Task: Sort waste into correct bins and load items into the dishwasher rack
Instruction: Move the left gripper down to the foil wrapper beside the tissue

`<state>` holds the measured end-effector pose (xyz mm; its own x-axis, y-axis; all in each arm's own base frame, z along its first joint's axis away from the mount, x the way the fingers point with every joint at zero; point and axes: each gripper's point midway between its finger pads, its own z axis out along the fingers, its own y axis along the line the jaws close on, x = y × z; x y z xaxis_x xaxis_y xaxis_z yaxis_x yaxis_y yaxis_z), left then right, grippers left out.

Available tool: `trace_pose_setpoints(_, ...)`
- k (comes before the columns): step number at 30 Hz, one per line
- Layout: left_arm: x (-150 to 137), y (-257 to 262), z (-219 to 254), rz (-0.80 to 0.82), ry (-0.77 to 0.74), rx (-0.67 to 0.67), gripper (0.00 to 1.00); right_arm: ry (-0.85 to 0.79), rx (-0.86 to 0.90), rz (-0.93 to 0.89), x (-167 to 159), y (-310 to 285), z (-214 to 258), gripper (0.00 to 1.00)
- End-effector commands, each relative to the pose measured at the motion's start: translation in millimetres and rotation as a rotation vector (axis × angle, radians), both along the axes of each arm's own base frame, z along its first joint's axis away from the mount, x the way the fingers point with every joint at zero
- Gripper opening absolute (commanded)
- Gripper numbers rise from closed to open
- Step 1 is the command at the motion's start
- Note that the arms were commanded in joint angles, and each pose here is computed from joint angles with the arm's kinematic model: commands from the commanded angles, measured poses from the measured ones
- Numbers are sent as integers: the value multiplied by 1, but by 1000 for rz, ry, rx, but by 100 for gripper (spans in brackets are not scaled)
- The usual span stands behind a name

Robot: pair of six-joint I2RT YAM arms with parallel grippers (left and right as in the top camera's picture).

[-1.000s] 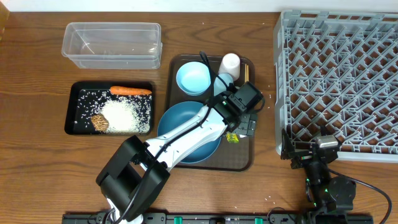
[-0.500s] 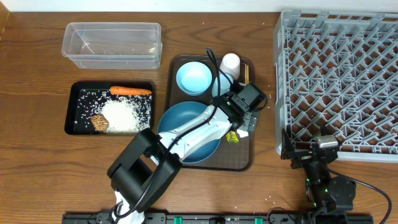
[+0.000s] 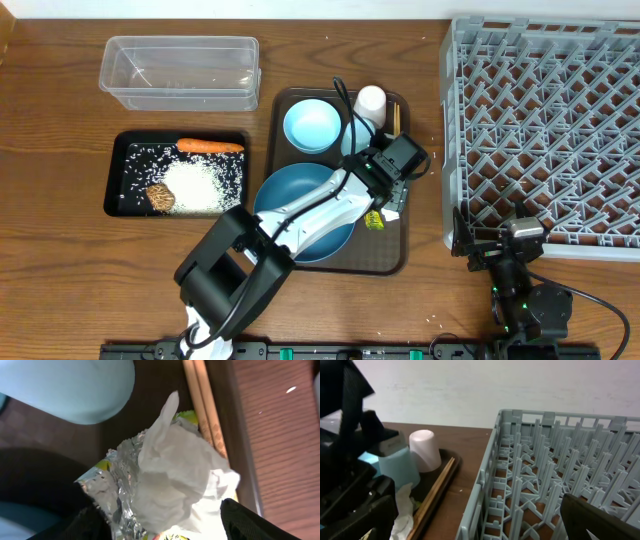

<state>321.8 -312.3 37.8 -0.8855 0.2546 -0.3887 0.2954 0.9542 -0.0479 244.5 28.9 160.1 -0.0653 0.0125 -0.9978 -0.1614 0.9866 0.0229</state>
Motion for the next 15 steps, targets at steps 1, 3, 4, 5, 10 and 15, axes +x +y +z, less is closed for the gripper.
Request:
trace_pose_setpoints(1,3,2,-8,3,7,23,73,4,-11,-9,0,-3,-2,99)
trace_pose_setpoints(3,4,2,-7,3,5,20,68,3,-11,-9,0,-3,-2,99)
trace_pose_setpoints(4,4,2,-7,3,4,20,65,3,-11,-9,0,-3,-2,99)
trace_pose_setpoints(5,4,2,-7,3,5,20,62,4,-11,-9,0,-3,-2,99)
trace_pose_setpoints(10,3,2,-7,3,5,21,53,4,-11,-9,0,-3,-2,99)
trace_pose_setpoints(15,4,2,-6,3,3,19,40,4,-11,-9,0,-3,-2,99)
